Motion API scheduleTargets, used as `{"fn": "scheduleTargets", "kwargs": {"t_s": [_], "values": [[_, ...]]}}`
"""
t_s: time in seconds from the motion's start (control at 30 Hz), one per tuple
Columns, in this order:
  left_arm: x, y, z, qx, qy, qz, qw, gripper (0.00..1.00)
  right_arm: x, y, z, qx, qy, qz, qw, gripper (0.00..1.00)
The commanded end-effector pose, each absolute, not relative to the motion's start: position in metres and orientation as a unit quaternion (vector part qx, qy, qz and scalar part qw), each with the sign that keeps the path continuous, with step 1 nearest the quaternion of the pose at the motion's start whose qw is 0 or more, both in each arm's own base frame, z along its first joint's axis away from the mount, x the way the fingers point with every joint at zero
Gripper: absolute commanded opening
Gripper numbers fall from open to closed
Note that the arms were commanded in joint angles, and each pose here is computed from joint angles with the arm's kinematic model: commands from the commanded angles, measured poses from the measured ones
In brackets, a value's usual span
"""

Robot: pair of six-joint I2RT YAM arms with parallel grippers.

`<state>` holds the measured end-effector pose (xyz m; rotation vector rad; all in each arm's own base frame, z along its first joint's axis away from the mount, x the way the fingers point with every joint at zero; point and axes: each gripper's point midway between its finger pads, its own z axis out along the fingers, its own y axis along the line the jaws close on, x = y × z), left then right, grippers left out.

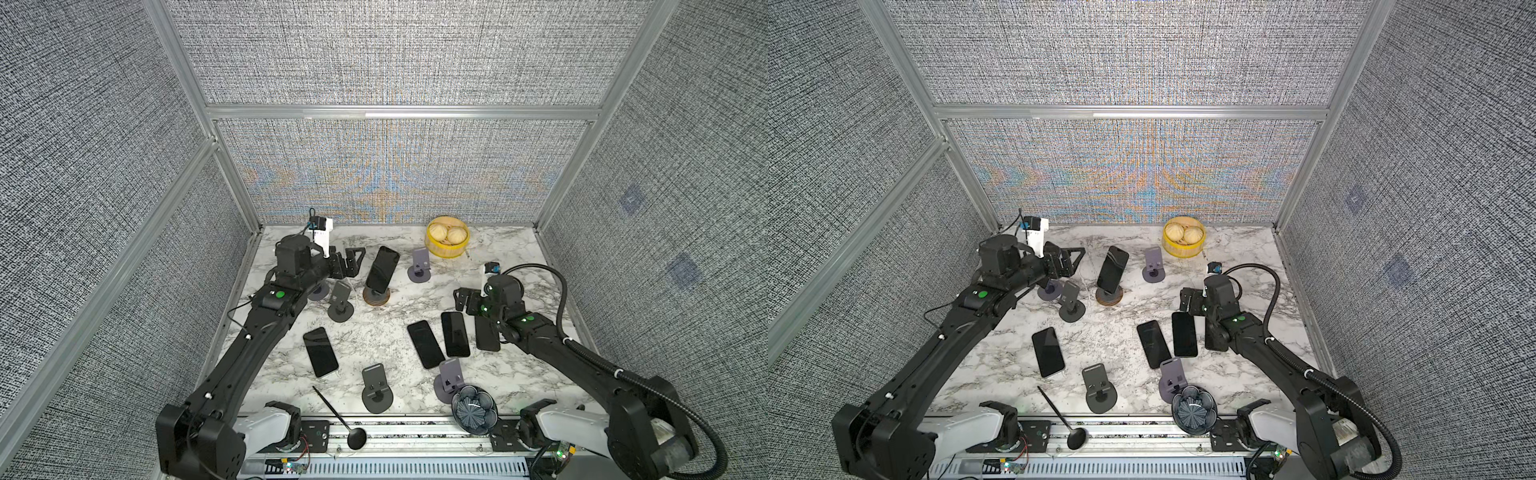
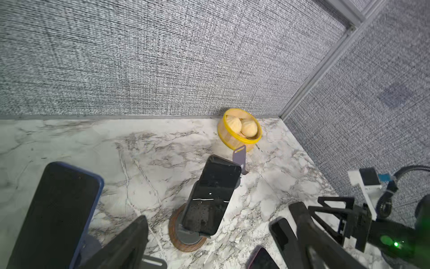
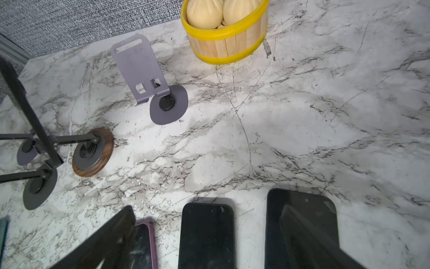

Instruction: Remove the phone from the phone stand

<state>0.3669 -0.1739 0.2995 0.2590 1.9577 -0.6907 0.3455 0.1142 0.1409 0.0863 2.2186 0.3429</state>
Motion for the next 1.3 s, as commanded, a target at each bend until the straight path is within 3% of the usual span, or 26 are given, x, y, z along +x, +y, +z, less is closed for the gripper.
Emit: {"fn": "scheduleTargets", "kwargs": {"t_s": [0.0,0.33,0.73,1.27], "values": [[0.372,-0.189,0.294,0.172,0.804,-0.275,0.499,0.99,0.349,0.122,0.150,0.041,0.878,0.171,0.444,0.99],[0.401,-0.247,0.270,0.287,0.793,-0.309,0.440,0.99,0.345,0.112,0.141,0.061,0.879,0.166,0.442,0.99],[0.427,-0.274,0.233,0.348,0.788,-0.284,0.422,0.99,0.344,0.108,0.142,0.068,0.876,0.162,0.450,0.99],[0.448,-0.283,0.167,0.328,0.842,-0.247,0.351,0.99,0.344,0.100,0.139,0.074,0.877,0.141,0.454,0.99]]}}
